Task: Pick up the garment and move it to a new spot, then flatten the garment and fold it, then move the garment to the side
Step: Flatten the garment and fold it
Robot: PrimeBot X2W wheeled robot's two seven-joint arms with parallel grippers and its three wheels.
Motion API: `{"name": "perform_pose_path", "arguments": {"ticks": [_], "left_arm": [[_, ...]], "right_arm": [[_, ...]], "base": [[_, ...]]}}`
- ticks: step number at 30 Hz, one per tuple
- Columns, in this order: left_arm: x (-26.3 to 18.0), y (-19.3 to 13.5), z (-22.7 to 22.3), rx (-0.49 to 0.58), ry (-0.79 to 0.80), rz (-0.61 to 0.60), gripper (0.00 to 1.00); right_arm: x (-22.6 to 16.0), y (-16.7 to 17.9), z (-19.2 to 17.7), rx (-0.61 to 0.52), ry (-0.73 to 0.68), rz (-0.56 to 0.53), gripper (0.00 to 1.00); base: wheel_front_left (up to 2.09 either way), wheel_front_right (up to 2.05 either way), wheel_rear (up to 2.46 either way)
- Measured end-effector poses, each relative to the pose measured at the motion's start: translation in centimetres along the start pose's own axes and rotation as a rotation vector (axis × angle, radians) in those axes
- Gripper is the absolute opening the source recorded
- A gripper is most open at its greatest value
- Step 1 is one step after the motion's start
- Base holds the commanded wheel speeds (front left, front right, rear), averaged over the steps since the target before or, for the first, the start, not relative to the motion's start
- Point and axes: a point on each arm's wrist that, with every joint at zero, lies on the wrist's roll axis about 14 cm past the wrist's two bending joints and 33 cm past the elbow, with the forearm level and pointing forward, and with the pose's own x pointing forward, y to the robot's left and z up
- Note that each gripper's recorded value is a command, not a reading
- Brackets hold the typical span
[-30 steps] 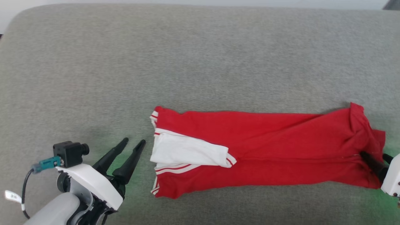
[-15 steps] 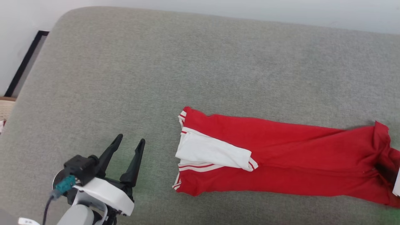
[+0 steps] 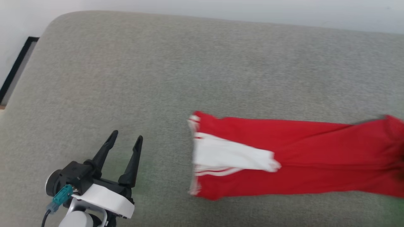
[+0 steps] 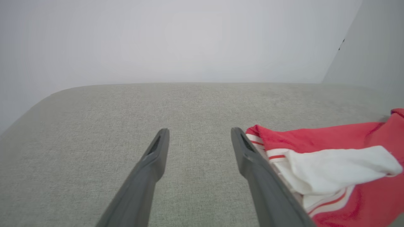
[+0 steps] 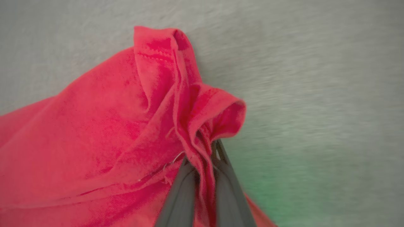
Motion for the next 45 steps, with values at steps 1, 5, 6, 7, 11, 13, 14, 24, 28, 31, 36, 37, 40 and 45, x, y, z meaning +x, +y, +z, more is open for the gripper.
{"name": "perform_pose_path", "arguments": {"ticks": [1, 5, 6, 7, 11, 13, 14, 24, 28, 31, 36, 37, 40, 45], "left_arm": [[0.1, -0.1, 0.1, 0.006, -0.001, -0.008, 1.0], [0.6, -0.8, 0.2, 0.019, -0.006, -0.035, 1.0], [0.7, -0.9, 0.1, 0.018, -0.005, -0.041, 1.0], [0.7, -1.0, 0.2, 0.015, -0.005, -0.043, 1.0], [0.6, -1.1, 0.1, 0.005, -0.001, -0.051, 1.0], [0.7, -1.3, 0.1, 0.004, -0.002, -0.06, 1.0], [0.7, -1.6, 0.1, 0.005, -0.004, -0.067, 1.0], [0.6, -2.6, 0.1, -0.016, -0.002, -0.098, 1.0], [0.8, -2.8, 0.6, -0.024, -0.019, -0.102, 1.0], [0.9, -2.9, 0.7, -0.023, -0.02, -0.105, 1.0], [1.0, -2.2, 1.0, -0.032, -0.03, -0.075, 1.0], [1.0, -2.0, 1.0, -0.033, -0.03, -0.069, 1.0], [1.1, -1.7, 1.0, -0.043, -0.029, -0.056, 1.0], [1.0, -1.1, 0.8, -0.055, -0.023, -0.033, 1.0]], "right_arm": [[-0.5, -1.2, 0.7, 0.017, -0.029, -0.027, 0.0], [-3.4, -6.6, 3.1, 0.083, -0.139, -0.148, 0.0], [-4.3, -7.8, 3.6, 0.091, -0.165, -0.179, 0.0], [-5.1, -8.9, 4.1, 0.108, -0.19, -0.203, 0.0], [-7.1, -10.3, 4.5, 0.138, -0.235, -0.232, 0.0], [-7.5, -10.0, 4.3, 0.124, -0.236, -0.227, 0.0], [-7.5, -9.5, 4.2, 0.113, -0.232, -0.215, 0.0], [-6.3, 3.5, 2.3, -0.176, -0.171, 0.081, 0.0], [-6.0, 10.0, 0.9, -0.296, -0.137, 0.238, 0.0], [-5.8, 14.2, -0.2, -0.383, -0.114, 0.336, 0.0], [-5.0, 19.2, -2.6, -0.49, -0.056, 0.455, 0.0], [-4.8, 19.9, -3.2, -0.519, -0.038, 0.47, 0.0], [-4.0, 21.8, -5.0, -0.551, 0.014, 0.521, 0.0], [-2.6, 22.4, -6.3, -0.581, 0.058, 0.528, 0.0]], "base": [[0.0, 0.0, 0.0], [0.0, 0.0, 0.0], [0.0, 0.0, 0.0], [0.0, 0.0, 0.0], [0.0, 0.0, 0.0], [0.0, 0.0, 0.0], [0.0, 0.0, 0.0], [0.0, 0.0, 0.0], [0.0, 0.0, 0.0], [0.0, 0.0, 0.0], [0.0, 0.0, 0.0], [0.0, 0.0, 0.0], [0.0, 0.0, 0.0], [0.0, 0.0, 0.0]]}}
